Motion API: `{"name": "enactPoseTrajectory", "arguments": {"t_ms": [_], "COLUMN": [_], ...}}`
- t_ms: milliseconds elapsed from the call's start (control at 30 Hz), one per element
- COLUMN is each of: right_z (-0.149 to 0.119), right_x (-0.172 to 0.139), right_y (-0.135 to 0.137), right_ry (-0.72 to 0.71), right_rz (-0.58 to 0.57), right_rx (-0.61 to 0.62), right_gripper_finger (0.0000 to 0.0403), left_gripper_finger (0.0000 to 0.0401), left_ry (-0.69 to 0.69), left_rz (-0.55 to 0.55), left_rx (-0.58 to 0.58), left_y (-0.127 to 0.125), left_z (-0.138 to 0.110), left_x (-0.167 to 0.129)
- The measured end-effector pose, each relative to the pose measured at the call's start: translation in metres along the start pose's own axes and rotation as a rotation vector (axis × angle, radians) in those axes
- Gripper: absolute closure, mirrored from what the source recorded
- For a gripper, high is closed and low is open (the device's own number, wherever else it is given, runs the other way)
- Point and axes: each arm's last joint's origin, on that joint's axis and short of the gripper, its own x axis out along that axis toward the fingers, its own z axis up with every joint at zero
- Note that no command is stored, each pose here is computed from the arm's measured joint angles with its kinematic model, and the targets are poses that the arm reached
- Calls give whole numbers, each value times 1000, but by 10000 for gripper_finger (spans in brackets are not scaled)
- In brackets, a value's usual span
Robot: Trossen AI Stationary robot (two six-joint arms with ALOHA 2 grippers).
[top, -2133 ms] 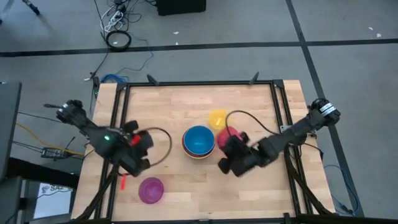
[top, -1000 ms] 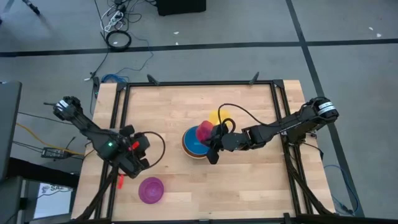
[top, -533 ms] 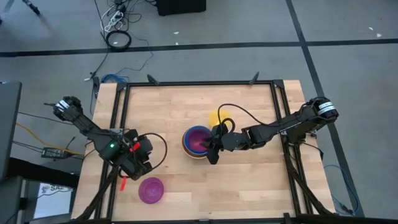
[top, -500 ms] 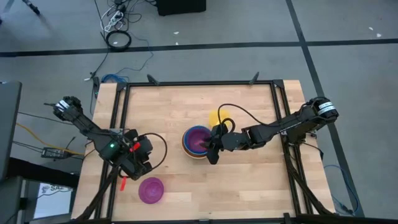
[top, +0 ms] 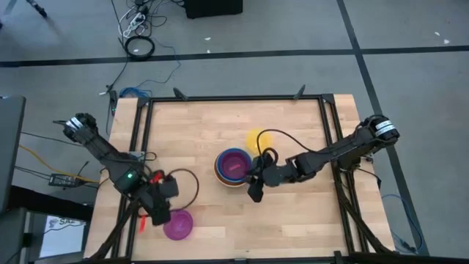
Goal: Nest bowls inside each other
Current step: Stack the yellow bowl on top of the red bowl
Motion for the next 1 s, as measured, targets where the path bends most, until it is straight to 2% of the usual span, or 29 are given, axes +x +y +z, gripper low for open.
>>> {"name": "enactPoseTrajectory", "arguments": {"t_ms": [100, 267, 433, 1000], "right_z": [-10, -25, -33, -35], "right_x": [-5, -15, -20, -21], "right_y": [7, 18, 23, 23], "right_ry": [25, 49, 70, 56], "right_rz": [-2, -10, -16, -39], "right_rx": [8, 14, 34, 45], "right_gripper_finger": [280, 280, 280, 282], "left_gripper_finger": [274, 274, 274, 274], "left_ry": [-10, 49, 102, 127], "left_rz": [-63, 13, 56, 53], "left_rx": [-17, -44, -21, -9], "left_y": [-6, -5, -7, -17], "left_z": [-4, -14, -18, -16], "left_x": [10, 38, 55, 71]}}
